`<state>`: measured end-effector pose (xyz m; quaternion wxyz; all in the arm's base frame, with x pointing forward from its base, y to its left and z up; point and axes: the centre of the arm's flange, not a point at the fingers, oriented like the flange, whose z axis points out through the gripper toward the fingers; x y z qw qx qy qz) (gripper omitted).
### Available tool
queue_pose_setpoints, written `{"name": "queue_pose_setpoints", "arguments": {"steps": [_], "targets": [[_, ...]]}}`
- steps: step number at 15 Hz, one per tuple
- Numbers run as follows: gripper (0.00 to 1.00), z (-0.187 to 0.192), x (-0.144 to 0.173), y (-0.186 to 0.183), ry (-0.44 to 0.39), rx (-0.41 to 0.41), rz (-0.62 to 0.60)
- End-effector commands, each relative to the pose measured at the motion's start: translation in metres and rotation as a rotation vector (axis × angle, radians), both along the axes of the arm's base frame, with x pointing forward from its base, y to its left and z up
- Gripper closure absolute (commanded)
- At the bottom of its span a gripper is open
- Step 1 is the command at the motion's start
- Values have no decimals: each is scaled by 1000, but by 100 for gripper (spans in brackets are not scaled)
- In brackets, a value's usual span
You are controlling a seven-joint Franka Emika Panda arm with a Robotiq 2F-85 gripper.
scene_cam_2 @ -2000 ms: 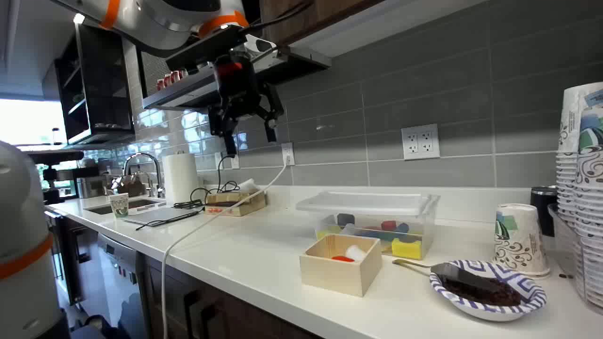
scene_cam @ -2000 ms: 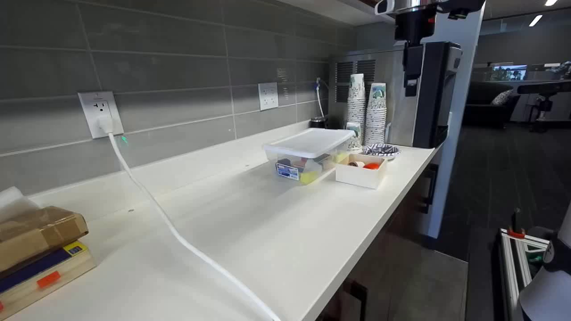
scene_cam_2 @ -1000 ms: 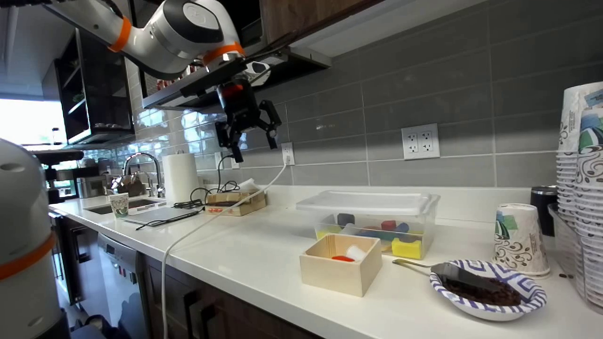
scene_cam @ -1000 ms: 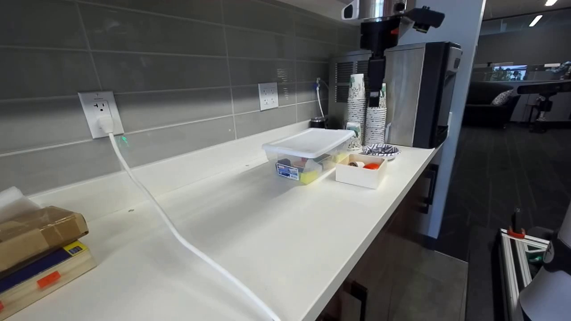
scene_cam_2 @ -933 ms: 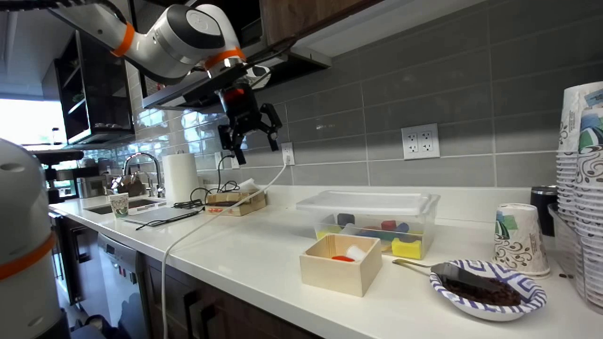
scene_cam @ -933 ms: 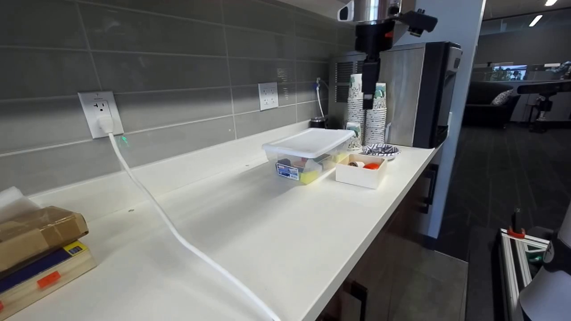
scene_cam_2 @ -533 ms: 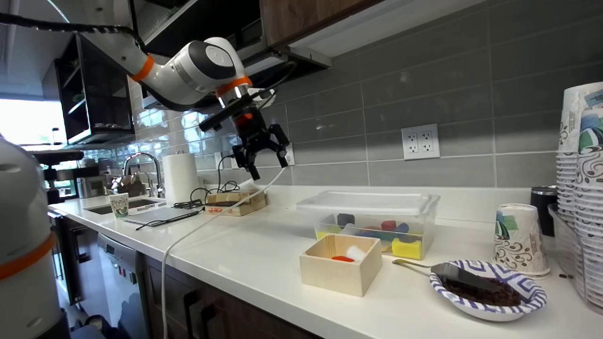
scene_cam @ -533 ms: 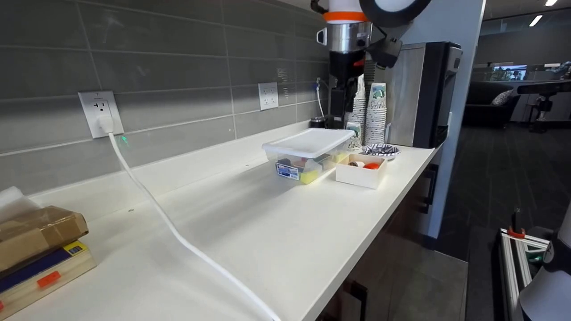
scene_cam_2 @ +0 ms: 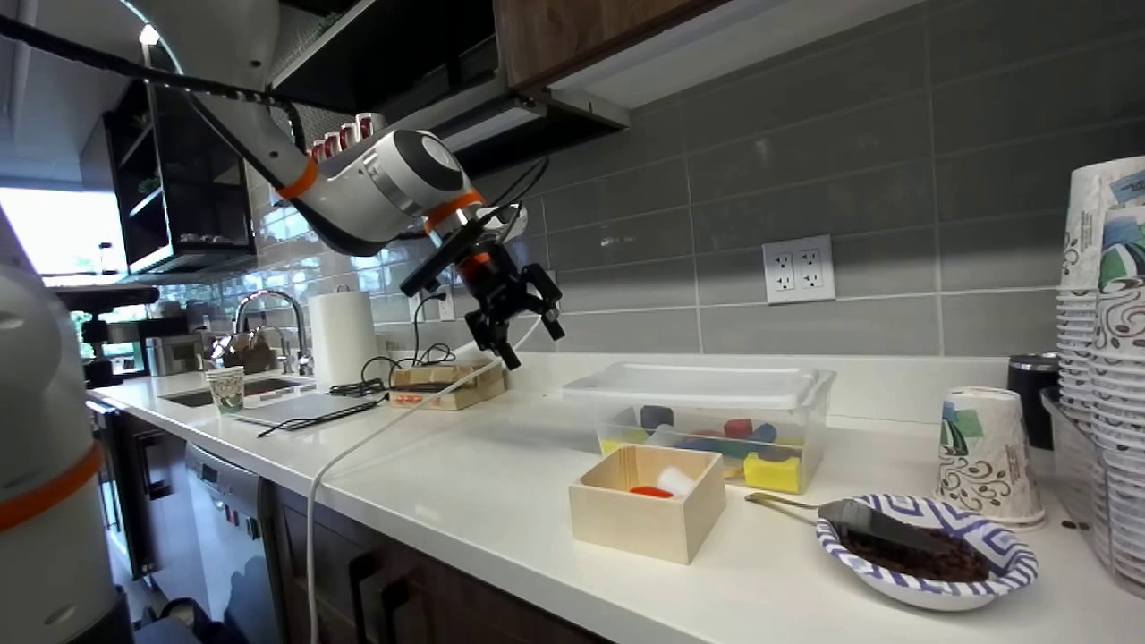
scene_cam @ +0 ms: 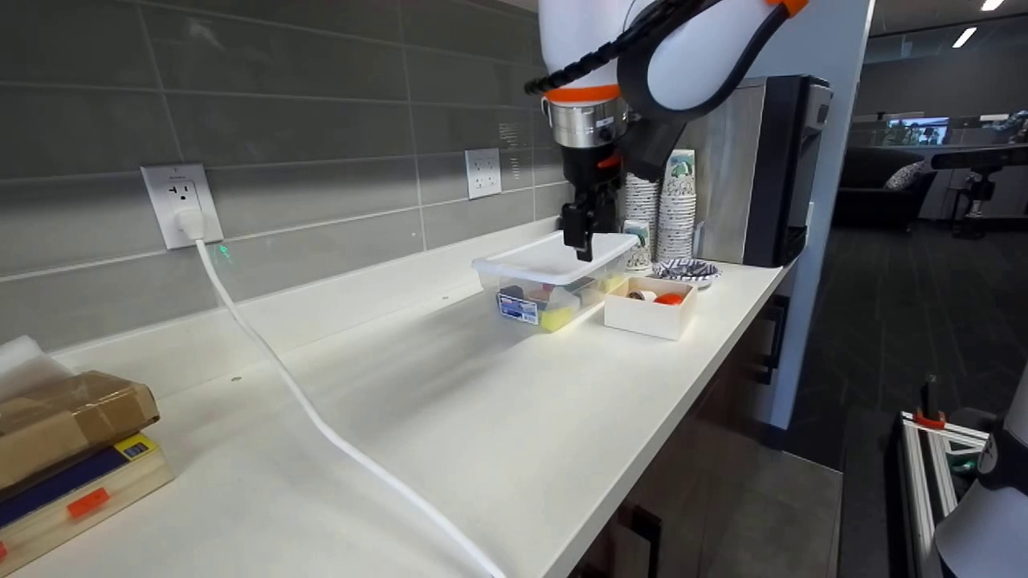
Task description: Remove the lid from the container
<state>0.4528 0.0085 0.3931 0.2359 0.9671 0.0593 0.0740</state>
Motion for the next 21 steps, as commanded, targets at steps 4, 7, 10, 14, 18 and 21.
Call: {"name": "queue_pose_setpoints", "arguments": {"steps": [4,7,10,14,18,21], "targets": [[0,-26,49,10,-45,-51,-18],[0,-41,63,16,-24,-51,-5],[0,-51,75,22,-21,-53,3],[0,-59,87,27,-22,-66,4],[0,-66,96,33,-18,-79,7],[0,-69,101,35,-17,-84,6]]}}
